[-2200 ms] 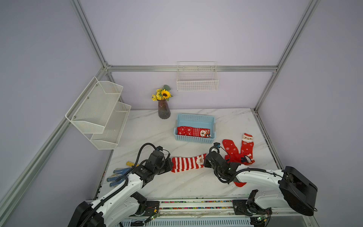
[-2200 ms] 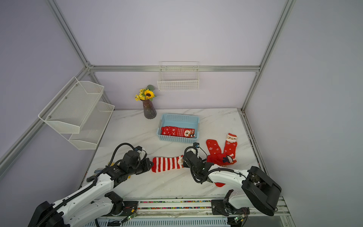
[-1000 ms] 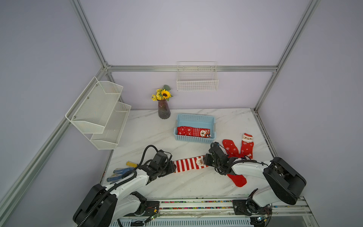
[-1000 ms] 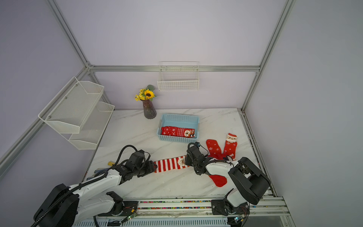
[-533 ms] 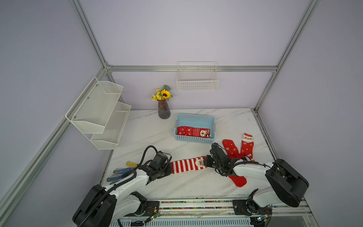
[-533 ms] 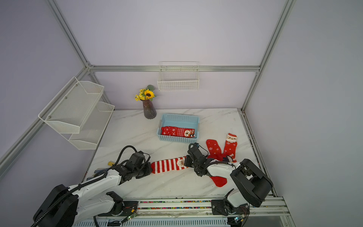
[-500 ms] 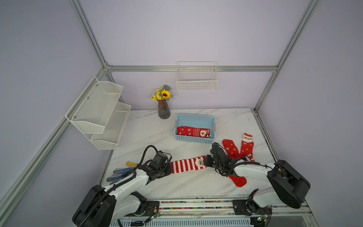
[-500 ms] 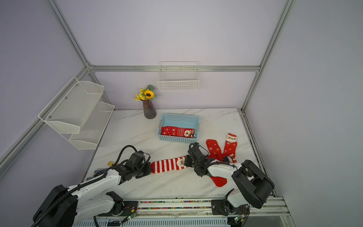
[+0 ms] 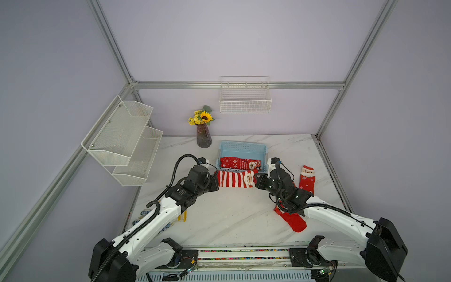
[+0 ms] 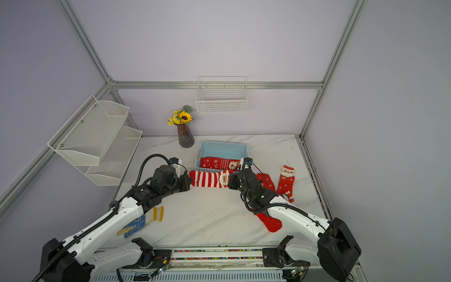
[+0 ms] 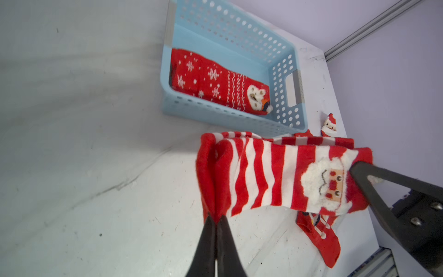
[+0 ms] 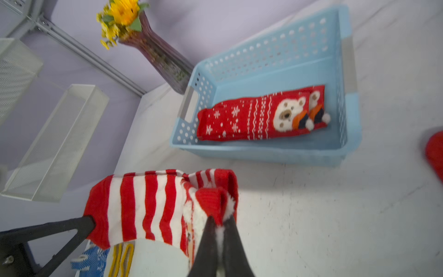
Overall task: Place the socks together as a pair
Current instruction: Pick up a pair of socks from the center of the board, then place a pair of socks in the bin.
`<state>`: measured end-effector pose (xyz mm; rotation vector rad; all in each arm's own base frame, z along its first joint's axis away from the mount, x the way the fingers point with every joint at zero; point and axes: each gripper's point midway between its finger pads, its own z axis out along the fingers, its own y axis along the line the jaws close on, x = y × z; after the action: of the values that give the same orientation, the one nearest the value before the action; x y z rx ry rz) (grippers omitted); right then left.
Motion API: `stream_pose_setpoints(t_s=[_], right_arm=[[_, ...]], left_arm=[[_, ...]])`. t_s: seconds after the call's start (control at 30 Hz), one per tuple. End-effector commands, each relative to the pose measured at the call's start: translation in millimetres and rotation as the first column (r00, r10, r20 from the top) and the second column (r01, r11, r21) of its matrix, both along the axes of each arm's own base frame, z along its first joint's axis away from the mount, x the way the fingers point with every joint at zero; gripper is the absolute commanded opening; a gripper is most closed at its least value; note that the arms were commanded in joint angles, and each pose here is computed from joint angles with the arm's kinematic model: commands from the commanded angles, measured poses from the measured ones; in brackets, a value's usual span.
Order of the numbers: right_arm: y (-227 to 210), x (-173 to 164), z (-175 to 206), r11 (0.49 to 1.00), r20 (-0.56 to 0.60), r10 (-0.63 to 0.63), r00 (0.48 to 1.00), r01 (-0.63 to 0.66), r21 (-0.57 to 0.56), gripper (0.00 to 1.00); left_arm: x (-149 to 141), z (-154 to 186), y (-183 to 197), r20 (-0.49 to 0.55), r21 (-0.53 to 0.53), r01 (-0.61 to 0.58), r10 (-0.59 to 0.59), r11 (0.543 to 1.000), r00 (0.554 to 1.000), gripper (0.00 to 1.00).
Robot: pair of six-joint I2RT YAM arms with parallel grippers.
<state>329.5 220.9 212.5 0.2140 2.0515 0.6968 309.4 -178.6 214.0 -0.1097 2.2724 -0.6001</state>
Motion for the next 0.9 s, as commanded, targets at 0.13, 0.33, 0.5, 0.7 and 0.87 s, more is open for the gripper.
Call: stream_pose_setpoints(t_s=[0.13, 0.33, 0.5, 0.7, 0.87], right_arm=[[-34.8, 52.2, 34.9, 0.970, 0.122, -0.170, 0.978, 0.188, -0.154, 0.00], [-56.5, 98.5, 11.7, 0.953, 0.078, -0.228, 0.971, 0.238, -0.186, 0.00], [-68.2, 124.7, -18.0, 0.943, 0.027, -0.237, 0.971, 0.237, -0.232, 0.00], [-73.0, 144.0, -59.1, 0.943, -0.055, -0.228, 0.972, 0.206, -0.263, 0.00], [-61.5, 151.8, -82.8, 0.952, -0.105, -0.184, 0.977, 0.150, -0.268, 0.00]], left_arm=[[75.3, 71.1, -20.1, 0.204, 0.173, 0.023, -0.059, 0.985, 0.977, 0.00], [129.9, 43.2, -28.2, 0.150, 0.234, 0.026, -0.062, 0.972, 0.987, 0.00], [159.3, 5.6, -35.0, 0.077, 0.250, 0.058, -0.079, 0.966, 0.994, 0.00], [176.5, -30.2, -31.8, 0.000, 0.300, 0.066, -0.069, 0.952, 0.998, 0.00], [181.0, -49.7, -24.0, -0.038, 0.321, 0.062, -0.053, 0.945, 0.998, 0.00]])
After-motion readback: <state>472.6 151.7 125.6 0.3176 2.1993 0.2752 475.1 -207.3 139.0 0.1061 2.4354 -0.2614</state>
